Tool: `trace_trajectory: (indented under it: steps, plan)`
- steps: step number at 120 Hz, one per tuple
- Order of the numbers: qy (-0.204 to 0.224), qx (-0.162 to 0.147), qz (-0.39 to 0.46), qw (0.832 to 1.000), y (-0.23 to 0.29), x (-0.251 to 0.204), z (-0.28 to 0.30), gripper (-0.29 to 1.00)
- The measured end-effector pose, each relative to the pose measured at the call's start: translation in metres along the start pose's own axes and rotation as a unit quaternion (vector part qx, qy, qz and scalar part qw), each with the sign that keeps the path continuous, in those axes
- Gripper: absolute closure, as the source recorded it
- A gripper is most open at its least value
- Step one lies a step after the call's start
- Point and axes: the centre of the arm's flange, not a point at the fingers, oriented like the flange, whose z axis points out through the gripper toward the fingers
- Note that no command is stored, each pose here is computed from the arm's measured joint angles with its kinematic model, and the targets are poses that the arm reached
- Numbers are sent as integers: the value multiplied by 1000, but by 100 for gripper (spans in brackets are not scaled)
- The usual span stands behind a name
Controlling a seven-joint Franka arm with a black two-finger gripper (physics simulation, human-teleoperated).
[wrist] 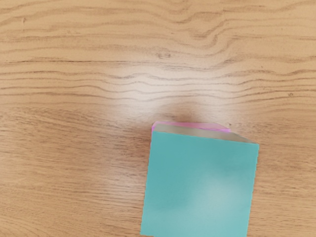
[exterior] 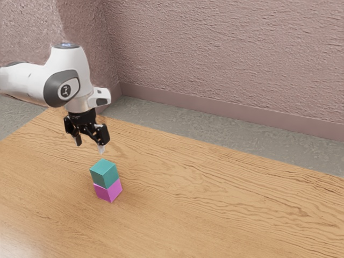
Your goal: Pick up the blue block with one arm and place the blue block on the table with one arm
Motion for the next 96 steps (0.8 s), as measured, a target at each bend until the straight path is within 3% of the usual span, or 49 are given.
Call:
trace_trajectory:
  steps: [30,96]
  plan:
    - [37,-12,-8,999,7,3,18,0]
    - [3,-31,-28,999,14,-3,75,0]
